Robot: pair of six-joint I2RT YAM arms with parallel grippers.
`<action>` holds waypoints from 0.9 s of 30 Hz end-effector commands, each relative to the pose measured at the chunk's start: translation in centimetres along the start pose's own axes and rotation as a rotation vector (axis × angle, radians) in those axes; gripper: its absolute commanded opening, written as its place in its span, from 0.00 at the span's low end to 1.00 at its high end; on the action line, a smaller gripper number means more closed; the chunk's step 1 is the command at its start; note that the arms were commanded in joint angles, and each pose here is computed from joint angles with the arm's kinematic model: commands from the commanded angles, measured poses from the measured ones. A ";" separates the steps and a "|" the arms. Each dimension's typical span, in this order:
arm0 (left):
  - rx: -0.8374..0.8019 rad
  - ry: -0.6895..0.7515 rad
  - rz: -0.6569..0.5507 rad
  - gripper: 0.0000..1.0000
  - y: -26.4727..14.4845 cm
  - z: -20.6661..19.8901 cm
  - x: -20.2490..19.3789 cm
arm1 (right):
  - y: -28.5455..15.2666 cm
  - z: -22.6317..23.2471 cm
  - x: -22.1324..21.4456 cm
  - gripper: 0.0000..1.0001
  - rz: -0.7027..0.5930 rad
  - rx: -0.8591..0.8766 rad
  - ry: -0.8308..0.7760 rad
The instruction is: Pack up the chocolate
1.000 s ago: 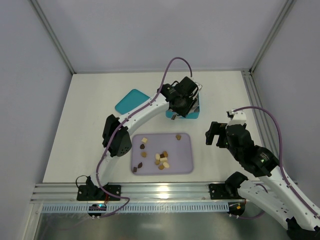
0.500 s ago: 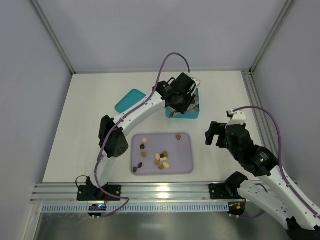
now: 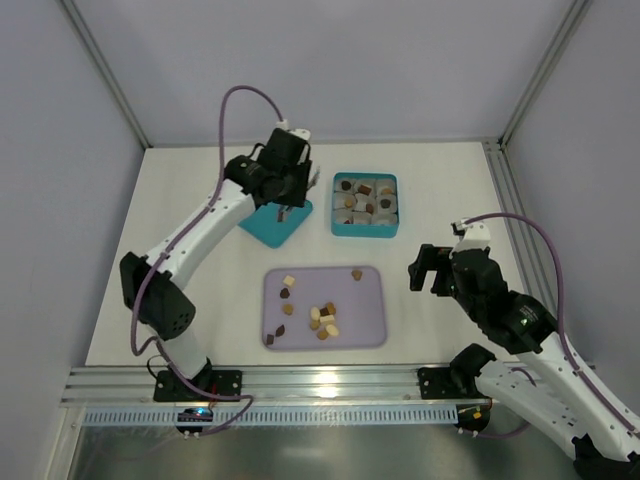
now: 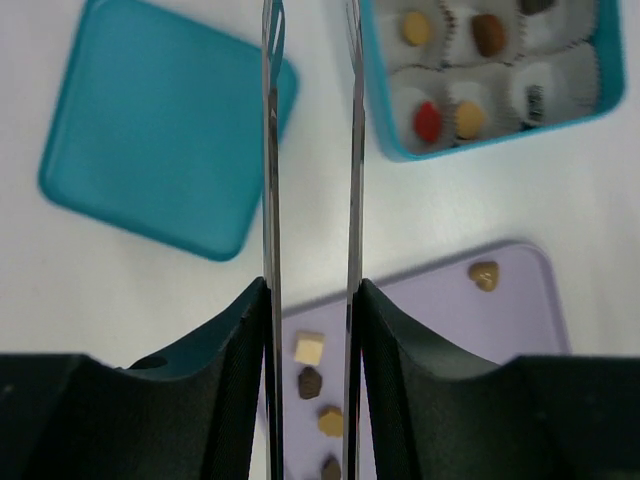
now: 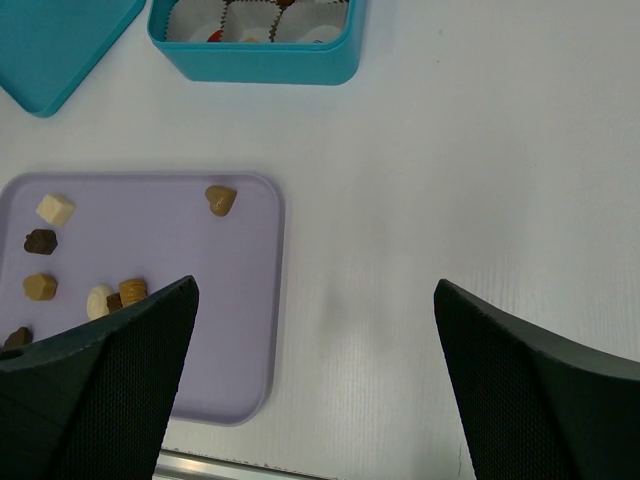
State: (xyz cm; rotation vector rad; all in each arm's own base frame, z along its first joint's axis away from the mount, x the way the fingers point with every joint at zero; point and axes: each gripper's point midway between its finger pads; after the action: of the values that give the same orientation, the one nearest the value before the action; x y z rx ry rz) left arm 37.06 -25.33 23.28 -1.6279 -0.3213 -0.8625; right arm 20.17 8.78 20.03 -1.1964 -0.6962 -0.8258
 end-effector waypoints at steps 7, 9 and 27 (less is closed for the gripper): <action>0.365 -0.450 -0.054 0.42 -4.4 19.3 -4.7 | 0.8 1.8 0.2 1.00 0.020 0.063 -0.030; 0.398 -0.498 -0.010 0.42 -3.7 21.3 -6.9 | 1.1 2.0 -0.1 1.00 0.033 0.070 -0.035; 0.463 -0.719 0.229 0.41 4.0 29.5 -15.6 | 2.0 3.8 -1.6 1.00 0.100 0.147 -0.036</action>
State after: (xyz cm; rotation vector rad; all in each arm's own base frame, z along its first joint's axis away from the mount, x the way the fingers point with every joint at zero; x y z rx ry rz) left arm 37.58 4.90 9.76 -1.4196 -0.7202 0.0127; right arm 20.32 12.25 17.51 -1.1535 -0.6781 -0.6425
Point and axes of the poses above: each gripper's point midway between its finger pads, its own y axis out along the fingers, its own z axis along the line the jaws close on, x = y × z, and after that the axes turned 3 degrees about y, right-handed
